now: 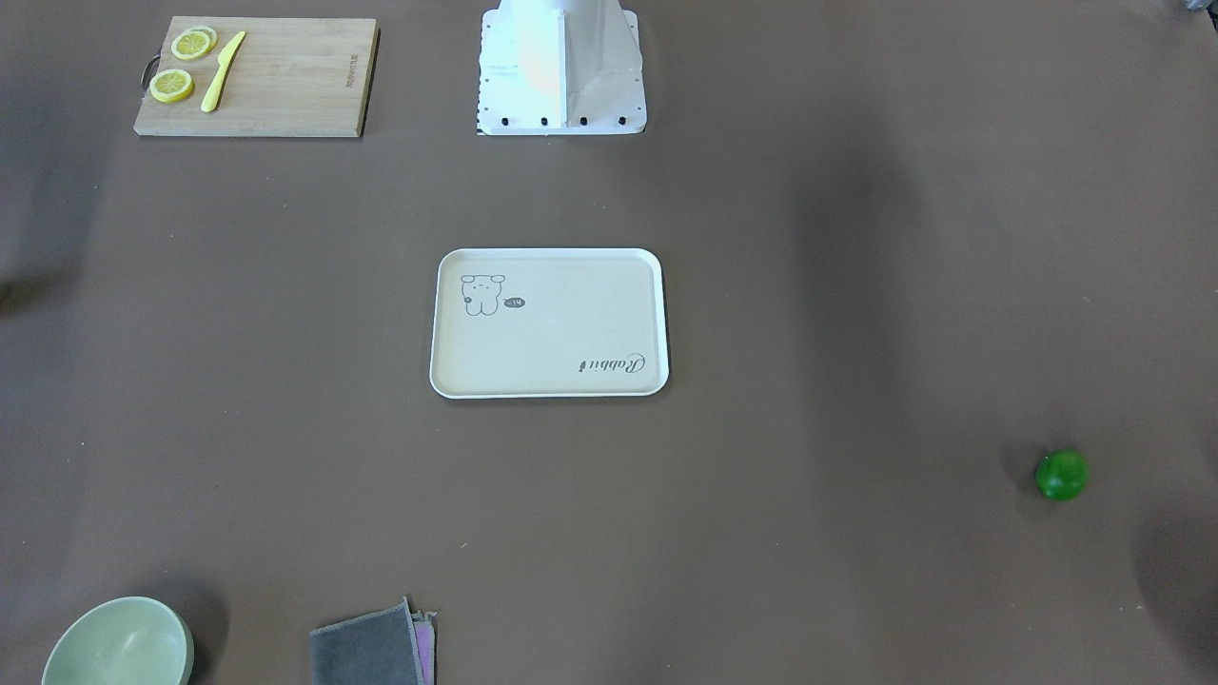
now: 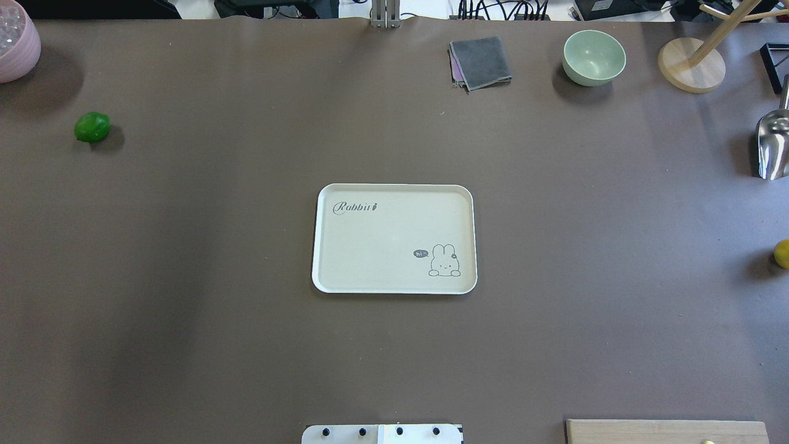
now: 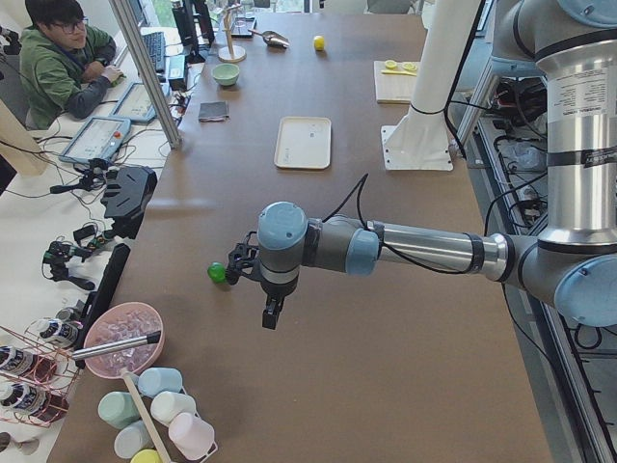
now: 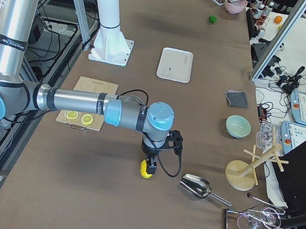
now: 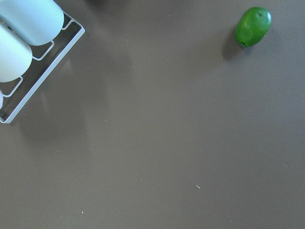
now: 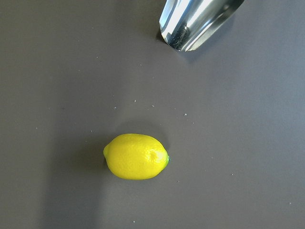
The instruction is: Place all lemons on tray
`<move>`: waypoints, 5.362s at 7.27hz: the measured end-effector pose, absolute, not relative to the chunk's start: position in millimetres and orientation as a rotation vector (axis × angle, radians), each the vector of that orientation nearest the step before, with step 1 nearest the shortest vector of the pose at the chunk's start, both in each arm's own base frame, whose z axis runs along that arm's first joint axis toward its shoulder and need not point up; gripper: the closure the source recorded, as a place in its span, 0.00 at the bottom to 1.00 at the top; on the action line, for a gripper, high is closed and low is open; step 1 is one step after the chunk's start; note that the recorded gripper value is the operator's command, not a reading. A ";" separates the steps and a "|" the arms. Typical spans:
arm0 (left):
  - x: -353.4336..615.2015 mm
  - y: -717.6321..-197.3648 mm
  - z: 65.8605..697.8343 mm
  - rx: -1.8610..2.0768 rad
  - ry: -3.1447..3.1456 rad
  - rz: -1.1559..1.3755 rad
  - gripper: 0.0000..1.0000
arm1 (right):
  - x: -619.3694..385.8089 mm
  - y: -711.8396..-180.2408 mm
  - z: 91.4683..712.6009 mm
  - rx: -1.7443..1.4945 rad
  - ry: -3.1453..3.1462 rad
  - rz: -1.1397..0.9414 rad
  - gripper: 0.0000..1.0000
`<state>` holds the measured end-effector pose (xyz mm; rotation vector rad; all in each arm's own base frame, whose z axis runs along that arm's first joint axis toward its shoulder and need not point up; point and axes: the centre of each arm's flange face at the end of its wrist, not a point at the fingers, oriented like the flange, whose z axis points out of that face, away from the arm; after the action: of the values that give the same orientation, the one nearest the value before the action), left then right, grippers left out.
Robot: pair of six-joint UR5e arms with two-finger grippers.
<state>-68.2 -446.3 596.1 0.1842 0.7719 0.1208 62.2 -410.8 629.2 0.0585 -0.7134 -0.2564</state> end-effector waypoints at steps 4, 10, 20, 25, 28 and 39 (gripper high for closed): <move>-67.9 -439.2 588.2 0.199 0.771 0.130 0.01 | 62.1 -410.8 629.0 0.059 -0.716 -0.257 0.00; -66.0 -476.1 534.0 0.313 0.766 0.175 0.01 | 61.5 -412.2 627.4 0.070 -0.721 -0.263 0.00; -15.3 -531.0 498.0 0.584 0.773 0.364 0.02 | 67.0 -434.9 583.8 0.270 -0.726 -0.111 0.00; 59.2 -594.0 566.4 0.569 0.724 0.464 0.01 | 1.0 -449.2 570.0 0.227 -0.749 -0.029 0.00; 115.3 -616.8 577.4 0.541 0.697 0.521 0.01 | -41.5 -455.1 563.9 0.214 -0.728 0.003 0.00; 227.2 -651.8 610.6 0.504 0.634 0.590 0.50 | -49.0 -455.5 563.3 0.216 -0.725 -0.002 0.00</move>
<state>227.2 -651.8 610.6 0.5041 0.6344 0.5896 -49.0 -455.5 563.3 0.2164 -0.7251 -0.0017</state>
